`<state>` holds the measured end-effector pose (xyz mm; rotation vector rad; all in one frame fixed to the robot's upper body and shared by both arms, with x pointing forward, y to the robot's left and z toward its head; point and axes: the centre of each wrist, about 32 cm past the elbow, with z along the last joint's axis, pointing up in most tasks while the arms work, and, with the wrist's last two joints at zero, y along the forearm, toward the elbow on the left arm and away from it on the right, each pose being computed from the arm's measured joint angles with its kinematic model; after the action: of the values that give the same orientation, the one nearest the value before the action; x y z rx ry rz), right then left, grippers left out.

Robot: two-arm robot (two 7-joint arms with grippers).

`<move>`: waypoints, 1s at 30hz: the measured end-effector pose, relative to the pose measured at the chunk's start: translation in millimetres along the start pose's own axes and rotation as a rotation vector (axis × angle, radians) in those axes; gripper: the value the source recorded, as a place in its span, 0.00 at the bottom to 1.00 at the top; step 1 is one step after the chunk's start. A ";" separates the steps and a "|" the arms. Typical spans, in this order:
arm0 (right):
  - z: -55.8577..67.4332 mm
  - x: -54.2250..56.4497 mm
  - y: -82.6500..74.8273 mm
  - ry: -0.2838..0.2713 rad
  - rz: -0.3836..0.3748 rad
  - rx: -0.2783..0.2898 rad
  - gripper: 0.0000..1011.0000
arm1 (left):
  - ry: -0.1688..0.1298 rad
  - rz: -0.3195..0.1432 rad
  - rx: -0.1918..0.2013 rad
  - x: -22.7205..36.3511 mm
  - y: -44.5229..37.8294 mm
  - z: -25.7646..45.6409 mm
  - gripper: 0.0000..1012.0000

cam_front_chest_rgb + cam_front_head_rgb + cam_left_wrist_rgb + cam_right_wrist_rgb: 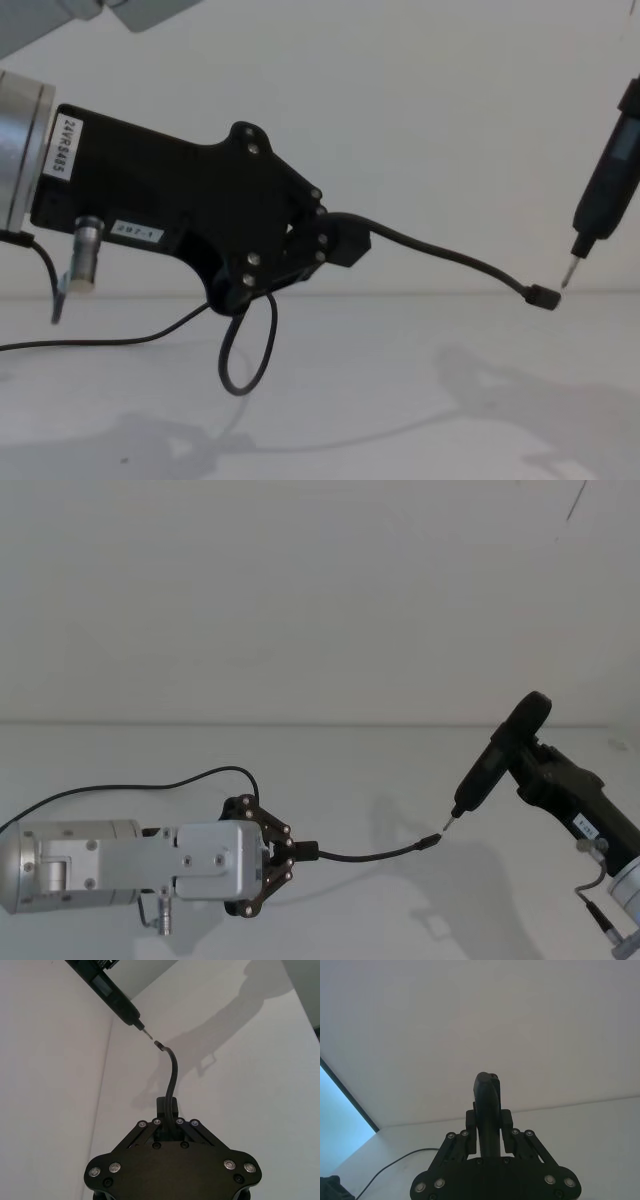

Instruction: Pick up the data cable with the one hand.

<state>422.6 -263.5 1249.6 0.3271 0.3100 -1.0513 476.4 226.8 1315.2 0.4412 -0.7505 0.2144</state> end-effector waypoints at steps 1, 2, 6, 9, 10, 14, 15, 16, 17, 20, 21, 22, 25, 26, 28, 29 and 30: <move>0.1 -0.3 -0.4 -0.001 0.002 -0.002 0.28 | 0.000 0.000 0.000 0.0 0.0 0.0 0.00; 0.1 -0.4 -0.7 -0.002 0.003 -0.005 0.28 | 0.000 0.000 0.000 0.0 -0.1 -0.1 0.00; 0.1 -0.7 -1.0 -0.004 0.005 -0.009 0.28 | -0.001 -0.001 0.000 0.0 -0.2 0.0 0.00; -0.2 -0.9 -1.0 -0.007 0.006 -0.015 0.28 | -0.002 -0.001 -0.001 0.1 -0.3 0.1 0.00; -0.3 -1.0 -1.0 -0.008 0.006 -0.017 0.28 | -0.002 -0.001 -0.001 0.1 -0.3 0.1 0.00; -0.8 -0.7 -0.7 -0.010 0.003 -0.023 0.28 | -0.002 0.000 -0.001 0.1 -0.3 0.1 0.00; -1.1 -0.7 -0.5 -0.010 0.003 -0.025 0.28 | -0.002 0.000 -0.001 0.1 -0.4 0.1 0.00; -1.2 -0.6 -0.5 -0.011 0.002 -0.027 0.28 | -0.002 0.000 -0.001 0.1 -0.3 0.1 0.00; -1.1 -0.6 -0.4 -0.012 0.001 -0.028 0.28 | -0.002 0.000 -0.001 0.1 -0.3 0.1 0.00; -1.3 -0.4 0.0 -0.012 -0.002 -0.032 0.28 | -0.002 0.000 -0.001 0.1 -0.4 0.1 0.00; -1.3 -0.3 0.0 -0.012 -0.002 -0.033 0.28 | -0.002 0.000 -0.001 0.1 -0.4 0.1 0.00; -1.2 -0.3 0.1 -0.012 -0.003 -0.035 0.28 | -0.002 0.000 -0.001 0.1 -0.4 0.2 0.00; -0.9 -0.2 0.2 -0.010 -0.005 -0.037 0.28 | -0.002 0.000 -0.001 0.1 -0.4 0.1 0.00; -0.8 -0.2 0.2 -0.010 -0.006 -0.038 0.28 | -0.002 0.000 -0.001 0.1 -0.4 0.1 0.00; -0.6 -0.1 0.3 -0.009 -0.007 -0.039 0.28 | -0.002 0.000 -0.001 0.1 -0.3 0.1 0.00; -0.4 -0.1 0.3 -0.009 -0.007 -0.039 0.28 | -0.002 0.000 -0.001 0.1 -0.4 0.1 0.00; -0.4 -0.1 0.3 -0.008 -0.007 -0.040 0.28 | -0.002 0.000 -0.001 0.1 -0.3 0.1 0.00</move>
<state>422.8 -263.1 1249.3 0.2861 0.3242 -1.0522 476.6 226.5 1315.2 0.4407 -0.7522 0.2134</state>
